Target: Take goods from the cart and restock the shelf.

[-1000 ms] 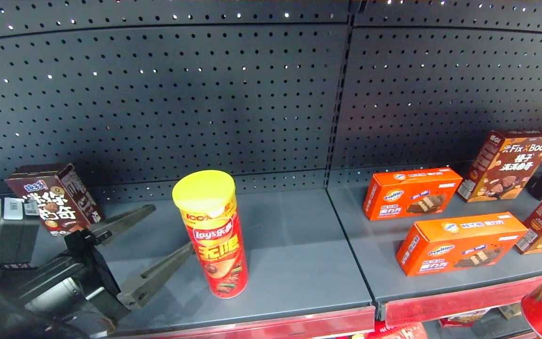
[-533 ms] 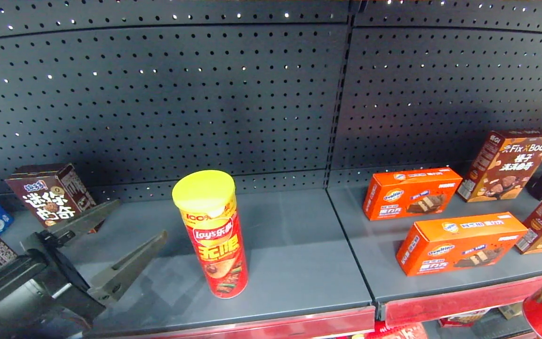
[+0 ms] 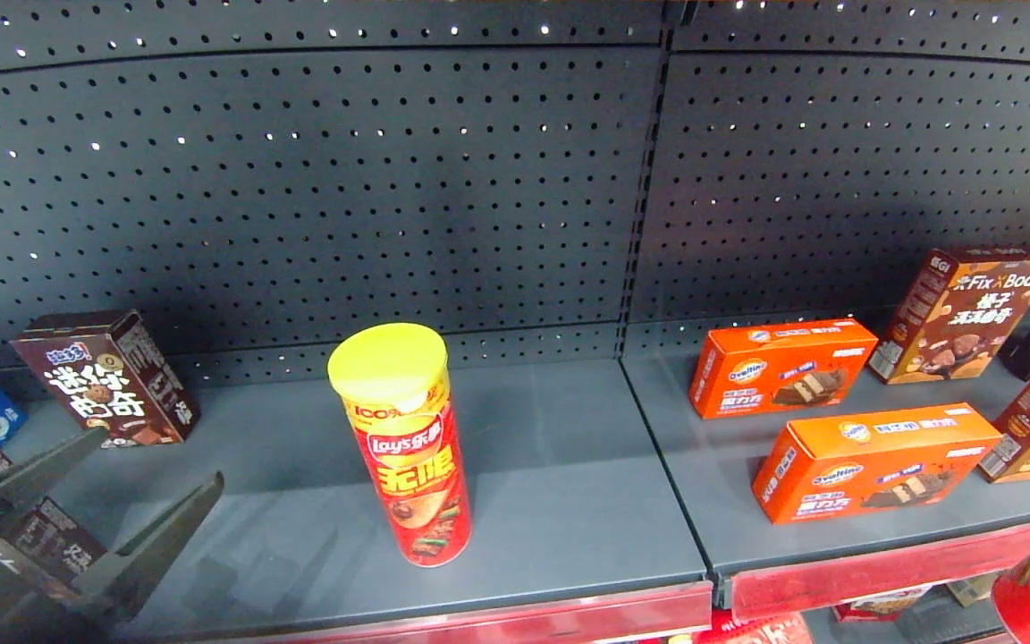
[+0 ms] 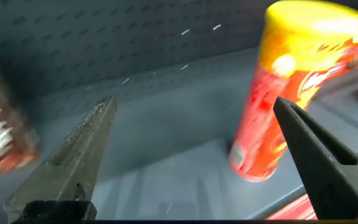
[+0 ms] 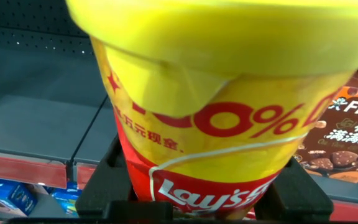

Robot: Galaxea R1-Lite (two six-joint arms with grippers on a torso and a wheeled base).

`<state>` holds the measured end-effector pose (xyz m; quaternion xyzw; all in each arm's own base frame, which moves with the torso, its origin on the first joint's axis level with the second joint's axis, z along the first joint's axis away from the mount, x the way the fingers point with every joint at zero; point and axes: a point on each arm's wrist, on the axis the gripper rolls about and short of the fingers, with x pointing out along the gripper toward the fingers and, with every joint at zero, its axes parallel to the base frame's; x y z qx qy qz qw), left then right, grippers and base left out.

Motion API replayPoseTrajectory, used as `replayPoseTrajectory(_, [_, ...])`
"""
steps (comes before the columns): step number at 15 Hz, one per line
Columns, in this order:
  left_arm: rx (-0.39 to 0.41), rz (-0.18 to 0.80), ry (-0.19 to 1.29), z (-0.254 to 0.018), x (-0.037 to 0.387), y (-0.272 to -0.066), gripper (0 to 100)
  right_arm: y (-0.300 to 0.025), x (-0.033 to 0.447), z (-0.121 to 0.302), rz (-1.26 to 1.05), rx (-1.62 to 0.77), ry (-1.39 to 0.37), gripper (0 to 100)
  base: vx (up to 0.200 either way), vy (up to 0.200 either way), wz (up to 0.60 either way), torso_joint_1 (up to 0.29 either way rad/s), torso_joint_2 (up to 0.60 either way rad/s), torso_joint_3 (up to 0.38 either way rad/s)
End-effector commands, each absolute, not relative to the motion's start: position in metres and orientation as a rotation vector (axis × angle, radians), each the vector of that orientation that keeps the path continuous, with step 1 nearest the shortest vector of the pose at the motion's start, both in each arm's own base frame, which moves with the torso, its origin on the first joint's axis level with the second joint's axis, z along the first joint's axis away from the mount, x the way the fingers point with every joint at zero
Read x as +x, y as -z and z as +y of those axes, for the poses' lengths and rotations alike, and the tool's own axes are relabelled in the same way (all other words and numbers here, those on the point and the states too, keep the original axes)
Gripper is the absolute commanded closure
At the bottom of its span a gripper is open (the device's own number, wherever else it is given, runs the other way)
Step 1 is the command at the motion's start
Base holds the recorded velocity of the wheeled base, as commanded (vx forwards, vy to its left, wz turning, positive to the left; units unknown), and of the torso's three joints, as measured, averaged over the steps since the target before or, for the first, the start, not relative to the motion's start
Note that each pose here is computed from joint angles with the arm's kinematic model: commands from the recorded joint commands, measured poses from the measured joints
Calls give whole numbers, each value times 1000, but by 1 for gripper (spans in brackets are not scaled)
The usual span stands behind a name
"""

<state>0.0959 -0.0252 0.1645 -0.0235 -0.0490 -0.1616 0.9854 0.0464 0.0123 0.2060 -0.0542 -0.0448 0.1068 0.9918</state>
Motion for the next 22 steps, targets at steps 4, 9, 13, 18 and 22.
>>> replayPoseTrajectory(4, [-50, -129, 154, -8, 49, -161, 0, -204, 44, 11, -95, -109, -203, 100, 0, 0, 0, 0, 0, 0])
replayPoseTrajectory(9, [-48, -74, 40, 3, 0, -134, 0, -197, 41, 10, -89, -112, -203, 100, 0, 0, 0, 0, 0, 0])
replayPoseTrajectory(13, [-42, -37, 36, 5, -13, -119, 0, -200, 40, 10, -99, -110, -204, 100, 0, 0, 0, 0, 0, 0])
replayPoseTrajectory(18, [-27, 24, 13, 7, -19, -97, 0, -199, 35, 9, -120, -106, -203, 100, 0, 0, 0, 0, 0, 0])
replayPoseTrajectory(22, [20, 94, 108, 4, -15, -78, 0, -203, 35, 9, -130, -103, -207, 100, 0, 0, 0, 0, 0, 0])
